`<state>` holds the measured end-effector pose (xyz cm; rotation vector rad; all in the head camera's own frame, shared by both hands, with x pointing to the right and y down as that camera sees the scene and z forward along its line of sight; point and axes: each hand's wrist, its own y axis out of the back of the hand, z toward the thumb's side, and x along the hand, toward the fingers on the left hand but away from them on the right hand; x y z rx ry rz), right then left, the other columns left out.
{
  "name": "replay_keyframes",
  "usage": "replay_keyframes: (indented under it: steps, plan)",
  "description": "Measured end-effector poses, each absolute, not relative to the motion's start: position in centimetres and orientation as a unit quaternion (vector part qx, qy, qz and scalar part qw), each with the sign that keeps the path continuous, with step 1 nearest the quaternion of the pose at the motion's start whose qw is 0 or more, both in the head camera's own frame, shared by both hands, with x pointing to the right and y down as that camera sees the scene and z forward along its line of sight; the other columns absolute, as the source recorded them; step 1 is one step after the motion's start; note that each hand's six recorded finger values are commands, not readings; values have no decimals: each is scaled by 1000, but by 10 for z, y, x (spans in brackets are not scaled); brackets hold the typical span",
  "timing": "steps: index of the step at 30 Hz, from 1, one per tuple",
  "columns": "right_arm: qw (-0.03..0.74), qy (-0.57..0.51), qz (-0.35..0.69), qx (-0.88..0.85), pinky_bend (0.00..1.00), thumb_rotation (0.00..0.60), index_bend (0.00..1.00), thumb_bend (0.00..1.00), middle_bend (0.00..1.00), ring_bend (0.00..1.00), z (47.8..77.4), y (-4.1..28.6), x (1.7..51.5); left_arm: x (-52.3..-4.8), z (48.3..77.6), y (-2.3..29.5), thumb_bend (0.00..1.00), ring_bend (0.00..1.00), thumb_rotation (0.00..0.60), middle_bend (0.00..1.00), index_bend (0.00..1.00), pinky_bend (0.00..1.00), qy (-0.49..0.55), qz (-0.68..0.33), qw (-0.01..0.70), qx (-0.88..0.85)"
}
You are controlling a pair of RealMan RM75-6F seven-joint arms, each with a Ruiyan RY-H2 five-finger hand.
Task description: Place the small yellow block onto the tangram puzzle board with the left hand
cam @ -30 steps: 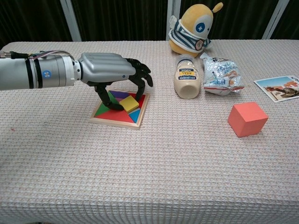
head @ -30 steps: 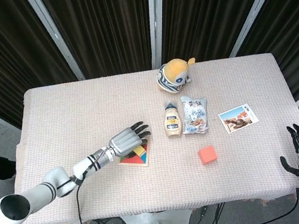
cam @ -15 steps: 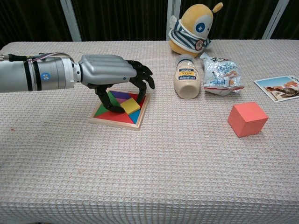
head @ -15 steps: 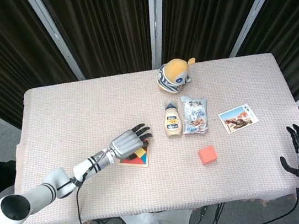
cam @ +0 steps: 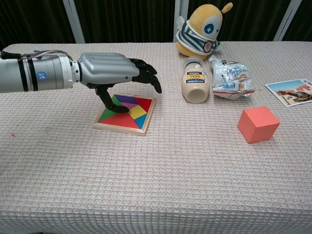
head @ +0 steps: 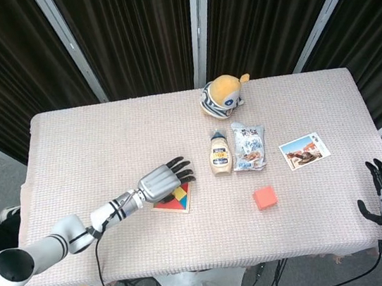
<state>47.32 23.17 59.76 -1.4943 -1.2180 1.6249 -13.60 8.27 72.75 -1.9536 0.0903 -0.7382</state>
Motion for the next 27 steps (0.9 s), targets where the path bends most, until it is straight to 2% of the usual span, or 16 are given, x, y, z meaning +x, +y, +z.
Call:
replay_keyframes:
  steps: [4, 7, 12, 17, 20, 27]
  plan:
    - [303, -464, 612, -565, 0, 600, 0, 262, 0, 0, 597, 233, 474, -155, 717, 70, 296, 0, 600, 154, 167, 0, 74, -322, 500, -801]
    - [302, -467, 610, -565, 0, 600, 0, 263, 0, 0, 595, 233, 476, -188, 708, 61, 249, 0, 600, 154, 168, 0, 124, -348, 495, -787]
    - [303, -471, 608, -563, 0, 600, 0, 265, 0, 0, 595, 234, 479, -278, 685, 65, 208, 0, 600, 150, 163, 0, 245, -417, 456, -747]
    - [302, -471, 609, -562, 0, 600, 0, 264, 0, 0, 596, 238, 479, -374, 654, 98, 208, 0, 600, 141, 147, 0, 357, -484, 419, -681]
    - [301, -467, 612, -563, 0, 600, 0, 263, 0, 0, 599, 241, 477, -415, 636, 122, 209, 0, 600, 137, 147, 0, 400, -515, 411, -637]
    - [299, -457, 616, -568, 0, 600, 0, 263, 0, 0, 605, 244, 472, -464, 610, 171, 208, 0, 600, 134, 147, 0, 433, -565, 397, -580]
